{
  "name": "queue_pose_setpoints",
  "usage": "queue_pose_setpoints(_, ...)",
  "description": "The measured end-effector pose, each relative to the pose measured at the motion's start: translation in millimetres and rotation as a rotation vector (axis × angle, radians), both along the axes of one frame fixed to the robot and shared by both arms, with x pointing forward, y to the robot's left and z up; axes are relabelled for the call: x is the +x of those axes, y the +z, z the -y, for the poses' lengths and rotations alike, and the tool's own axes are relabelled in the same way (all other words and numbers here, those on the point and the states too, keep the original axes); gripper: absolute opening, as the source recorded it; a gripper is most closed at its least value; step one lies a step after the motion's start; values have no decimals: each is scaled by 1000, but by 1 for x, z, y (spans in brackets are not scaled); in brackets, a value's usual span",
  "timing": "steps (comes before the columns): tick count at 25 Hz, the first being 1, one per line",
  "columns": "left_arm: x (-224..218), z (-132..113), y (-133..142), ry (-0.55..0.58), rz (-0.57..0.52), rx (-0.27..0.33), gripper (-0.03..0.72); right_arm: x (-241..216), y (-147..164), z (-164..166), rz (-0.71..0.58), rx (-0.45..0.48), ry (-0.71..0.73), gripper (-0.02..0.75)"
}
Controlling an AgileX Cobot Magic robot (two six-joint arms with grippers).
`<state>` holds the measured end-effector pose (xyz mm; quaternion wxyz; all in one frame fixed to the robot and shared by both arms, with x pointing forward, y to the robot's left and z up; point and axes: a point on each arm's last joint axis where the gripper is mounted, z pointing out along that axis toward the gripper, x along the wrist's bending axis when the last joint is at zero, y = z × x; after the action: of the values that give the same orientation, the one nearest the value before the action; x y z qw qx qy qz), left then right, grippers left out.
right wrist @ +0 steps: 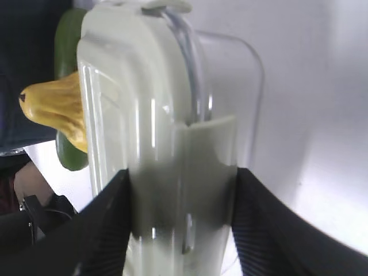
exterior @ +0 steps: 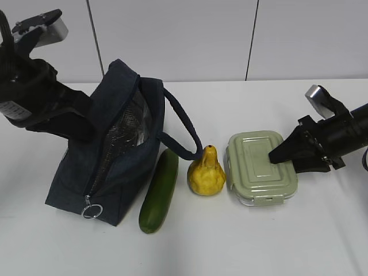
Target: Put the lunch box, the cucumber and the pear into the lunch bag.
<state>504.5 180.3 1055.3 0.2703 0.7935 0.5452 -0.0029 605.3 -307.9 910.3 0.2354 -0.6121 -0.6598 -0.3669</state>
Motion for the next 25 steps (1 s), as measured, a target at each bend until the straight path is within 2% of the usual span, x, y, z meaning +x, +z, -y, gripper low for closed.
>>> queue_pose_setpoints(15,5,3,-11,-1,-30,11,1,1,32,-2,88,21,-38,385)
queue_pose_setpoints(25,5,6,-9,14,-46,-35,1,2,37,-3,88,42,-66,385)
